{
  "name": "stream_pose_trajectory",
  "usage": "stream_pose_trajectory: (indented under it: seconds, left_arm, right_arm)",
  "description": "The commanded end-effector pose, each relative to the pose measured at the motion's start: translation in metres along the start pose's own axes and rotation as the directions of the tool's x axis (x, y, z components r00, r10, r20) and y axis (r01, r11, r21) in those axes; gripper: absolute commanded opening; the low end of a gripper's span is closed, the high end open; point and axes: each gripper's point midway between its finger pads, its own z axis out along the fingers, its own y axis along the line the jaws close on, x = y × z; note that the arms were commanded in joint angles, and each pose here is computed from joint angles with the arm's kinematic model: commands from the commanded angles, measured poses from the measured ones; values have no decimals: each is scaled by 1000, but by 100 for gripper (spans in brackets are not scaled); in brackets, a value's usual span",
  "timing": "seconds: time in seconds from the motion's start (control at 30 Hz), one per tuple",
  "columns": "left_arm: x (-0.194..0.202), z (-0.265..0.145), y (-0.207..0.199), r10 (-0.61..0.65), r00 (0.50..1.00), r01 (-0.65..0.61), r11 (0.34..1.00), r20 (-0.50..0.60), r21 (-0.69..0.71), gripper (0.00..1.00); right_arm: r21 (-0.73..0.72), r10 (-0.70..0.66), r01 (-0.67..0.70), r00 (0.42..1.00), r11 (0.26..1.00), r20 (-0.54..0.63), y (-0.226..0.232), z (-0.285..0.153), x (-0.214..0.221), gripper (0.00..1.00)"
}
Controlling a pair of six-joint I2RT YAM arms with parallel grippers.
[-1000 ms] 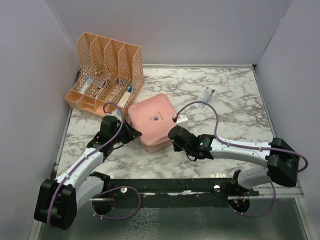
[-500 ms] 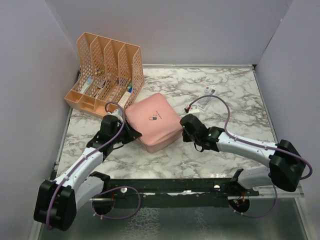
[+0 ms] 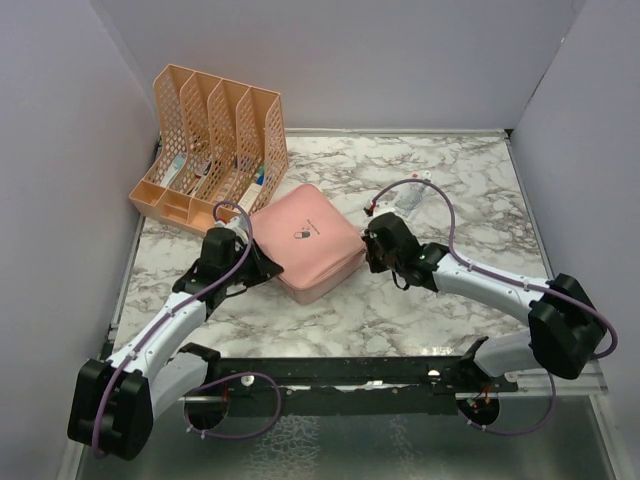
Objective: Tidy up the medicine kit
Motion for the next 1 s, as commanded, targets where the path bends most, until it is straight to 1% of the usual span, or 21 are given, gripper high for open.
stream_pose_trajectory:
  seconds: [0.0,0.13,0.27,0.47,0.53,0.63,0.77,0.87,0.97]
  left_arm:
    - [-1,-5,16,88,996,-88,993,-11,-72,0]
    - [-1,-6,20,81,997,-81,992,-8,-94,0]
    - [-1,-6,22,76,997,-76,991,-8,-108,0]
    - [-2,-7,28,55,998,-54,988,3,-142,0]
    - [-2,-7,27,40,999,-39,990,9,-138,0]
    - [-4,-5,22,21,1000,-19,993,15,-119,0]
    - [-6,-4,22,19,1000,-17,992,16,-121,0]
    - [-6,-3,21,28,1000,-27,993,10,-119,0]
    - [-3,-4,22,45,999,-45,993,-6,-114,0]
  right_arm:
    - [145,-74,66,996,987,53,-43,7,-30,1]
    - [191,-44,34,998,981,52,-57,7,-32,1]
    - [219,-46,30,997,975,66,-63,7,-38,1]
    - [356,-13,-18,996,934,84,-85,2,-45,1]
    - [364,6,-36,996,931,85,-87,-1,-42,1]
    - [339,31,-60,995,939,90,-85,-4,-33,1]
    - [394,72,-107,992,913,102,-97,-7,-25,1]
    - [442,100,-132,990,887,96,-106,-5,-26,1]
    - [430,87,-125,991,894,106,-106,3,-35,1]
